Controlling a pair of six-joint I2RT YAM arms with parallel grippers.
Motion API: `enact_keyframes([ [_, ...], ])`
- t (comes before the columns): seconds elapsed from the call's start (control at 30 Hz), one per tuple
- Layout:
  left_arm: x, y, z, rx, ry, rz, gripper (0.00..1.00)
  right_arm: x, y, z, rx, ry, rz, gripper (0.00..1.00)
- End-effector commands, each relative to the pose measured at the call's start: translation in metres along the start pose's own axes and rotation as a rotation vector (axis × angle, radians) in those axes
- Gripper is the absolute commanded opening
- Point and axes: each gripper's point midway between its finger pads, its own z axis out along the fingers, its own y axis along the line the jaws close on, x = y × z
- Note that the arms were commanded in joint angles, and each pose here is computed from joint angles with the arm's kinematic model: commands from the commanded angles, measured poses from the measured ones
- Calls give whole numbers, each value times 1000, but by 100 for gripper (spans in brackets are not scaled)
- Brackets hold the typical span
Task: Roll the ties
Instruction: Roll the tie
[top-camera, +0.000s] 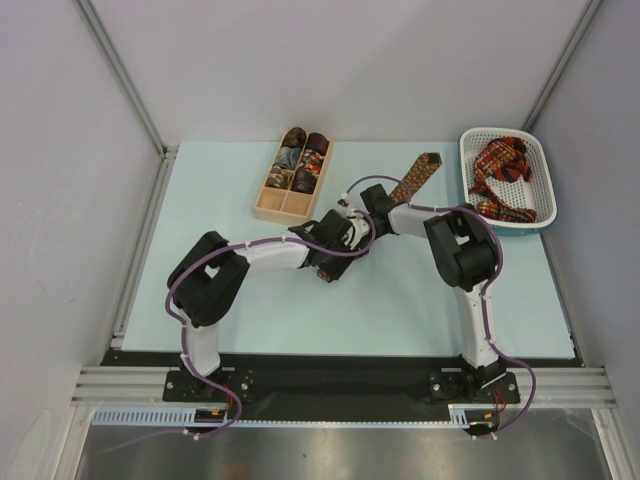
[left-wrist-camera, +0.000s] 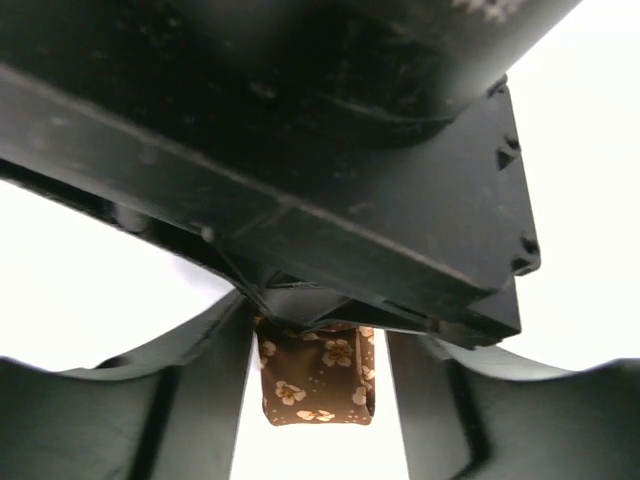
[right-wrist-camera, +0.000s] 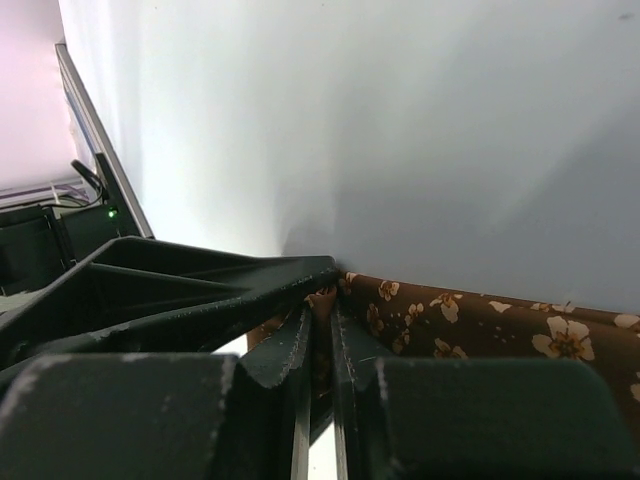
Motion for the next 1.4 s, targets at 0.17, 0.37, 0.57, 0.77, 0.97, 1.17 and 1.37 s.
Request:
enact_keyframes([
  [0.17, 28, -1, 0, 9, 56, -10, 45, -1, -8, -5, 30, -22, 7, 19],
  [0.37, 38, 0, 2, -1, 84, -3, 38, -4, -9, -9, 53, -36, 7, 32],
  [0.57, 43, 1, 5, -2, 104, 6, 38, -15, -5, -19, 93, -83, -2, 39],
  [0.77, 40, 1, 3, 2, 96, 6, 37, -30, -6, -35, 115, -157, 11, 45],
  [0.97, 42, -1, 5, 11, 115, 12, 37, -49, -3, -61, 120, -282, -1, 53],
  [1.17, 43, -1, 4, 12, 122, 11, 37, -64, -5, -98, 164, -434, 16, 57],
  [1.37, 40, -1, 5, 8, 124, 3, 36, -58, -17, -141, 230, -610, 75, 64],
])
